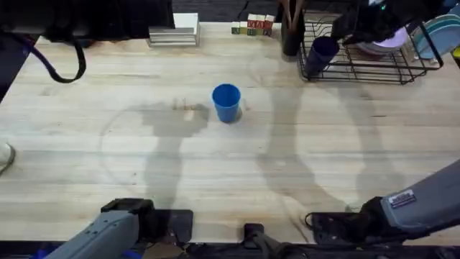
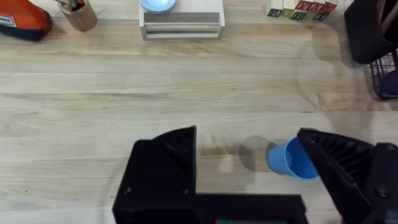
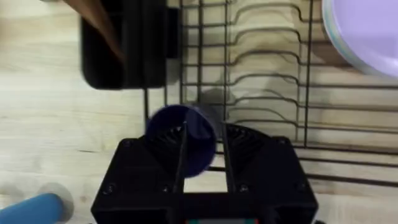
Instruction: Pick up the cup on the table and put them onto the rack.
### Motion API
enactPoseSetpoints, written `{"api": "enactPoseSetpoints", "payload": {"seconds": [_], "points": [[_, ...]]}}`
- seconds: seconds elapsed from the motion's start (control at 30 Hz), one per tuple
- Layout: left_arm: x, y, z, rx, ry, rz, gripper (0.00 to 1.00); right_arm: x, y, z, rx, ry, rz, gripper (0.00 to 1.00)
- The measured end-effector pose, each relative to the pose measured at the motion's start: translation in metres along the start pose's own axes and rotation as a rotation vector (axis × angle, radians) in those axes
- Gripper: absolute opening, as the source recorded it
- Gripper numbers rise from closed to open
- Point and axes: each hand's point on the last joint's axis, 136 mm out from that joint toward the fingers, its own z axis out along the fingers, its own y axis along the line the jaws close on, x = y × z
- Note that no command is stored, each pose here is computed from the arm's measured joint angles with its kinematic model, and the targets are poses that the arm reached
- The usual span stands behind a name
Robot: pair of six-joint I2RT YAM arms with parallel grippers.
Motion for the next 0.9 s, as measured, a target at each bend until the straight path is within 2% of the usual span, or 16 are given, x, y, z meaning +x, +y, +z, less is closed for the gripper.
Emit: {"api": "enactPoseSetpoints", "payload": {"seconds": [0.23, 0.47, 0.53, 0.73, 0.8, 0.83, 0.9], "points": [[0.000, 0.000, 0.000, 0.000, 0.000, 0.000, 0.993, -0.021, 0.020, -0.013, -0.021, -0.054, -0.037, 0.379], [0.000, 0.000, 0.000, 0.000, -0.001, 0.000, 0.993, -0.021, 0.028, -0.021, -0.029, -0.044, -0.055, 0.389], [0.000, 0.000, 0.000, 0.000, 0.000, 0.000, 0.993, -0.016, 0.029, -0.026, -0.029, -0.029, -0.064, 0.421], [0.000, 0.000, 0.000, 0.000, 0.000, 0.000, 0.994, -0.005, 0.035, -0.061, -0.030, -0.019, -0.089, 0.682], [0.000, 0.000, 0.000, 0.000, 0.000, 0.000, 0.994, -0.001, 0.037, -0.076, -0.031, -0.025, -0.096, 0.932], [0.000, 0.000, 0.000, 0.000, 0.000, 0.000, 0.994, 0.000, 0.038, -0.082, -0.031, -0.028, -0.103, 0.977], [0.000, 0.000, 0.000, 0.000, 0.000, 0.000, 0.994, 0.005, 0.041, -0.096, -0.033, -0.030, -0.118, 0.995]]}}
